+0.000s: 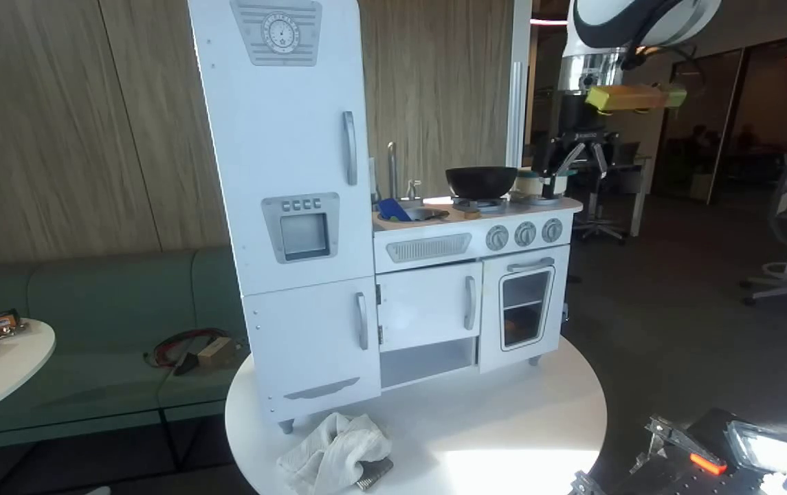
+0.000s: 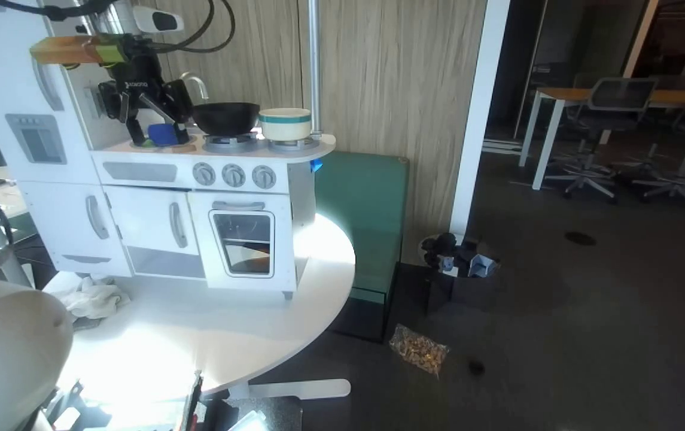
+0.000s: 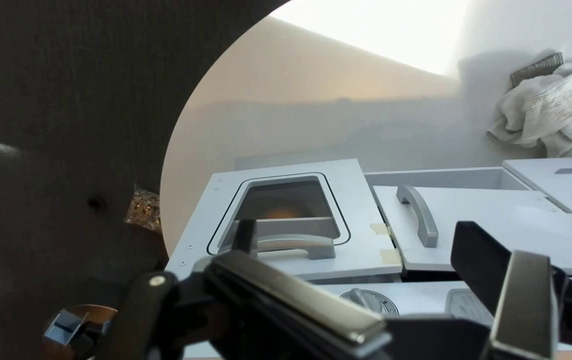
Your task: Pick the black bowl and pour all its contents into the white bowl, pick up the silver spoon from the sink and mix the contents of the white bowl
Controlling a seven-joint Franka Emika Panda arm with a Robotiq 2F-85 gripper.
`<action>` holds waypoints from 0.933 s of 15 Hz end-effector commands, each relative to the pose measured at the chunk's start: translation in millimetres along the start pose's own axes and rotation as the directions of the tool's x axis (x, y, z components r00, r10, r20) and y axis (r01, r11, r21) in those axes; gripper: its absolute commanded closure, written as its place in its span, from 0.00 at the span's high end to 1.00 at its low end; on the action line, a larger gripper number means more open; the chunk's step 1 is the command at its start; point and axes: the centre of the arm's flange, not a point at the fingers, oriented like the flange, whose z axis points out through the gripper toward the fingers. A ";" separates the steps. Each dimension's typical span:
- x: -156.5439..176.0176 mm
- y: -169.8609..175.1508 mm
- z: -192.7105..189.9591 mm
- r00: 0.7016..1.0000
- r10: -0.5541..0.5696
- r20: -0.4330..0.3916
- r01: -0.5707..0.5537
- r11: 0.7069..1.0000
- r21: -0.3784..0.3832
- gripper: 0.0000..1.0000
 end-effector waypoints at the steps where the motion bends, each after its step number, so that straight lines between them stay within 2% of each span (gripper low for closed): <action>1: 44.4 -9.0 -42.4 0.993 0.034 -0.112 -0.044 0.995 -0.088 1.00; 5: 84.2 -44.4 -77.4 0.984 -0.032 -0.176 -0.006 0.977 -0.212 1.00; 9: 128.3 -82.4 -89.9 0.973 -0.137 -0.186 0.073 0.947 -0.314 1.00; 11: 150.6 -91.0 -88.4 0.971 -0.180 -0.160 0.120 0.937 -0.327 1.00; 14: 179.8 -92.5 -84.8 0.971 -0.209 -0.115 0.167 0.940 -0.297 1.00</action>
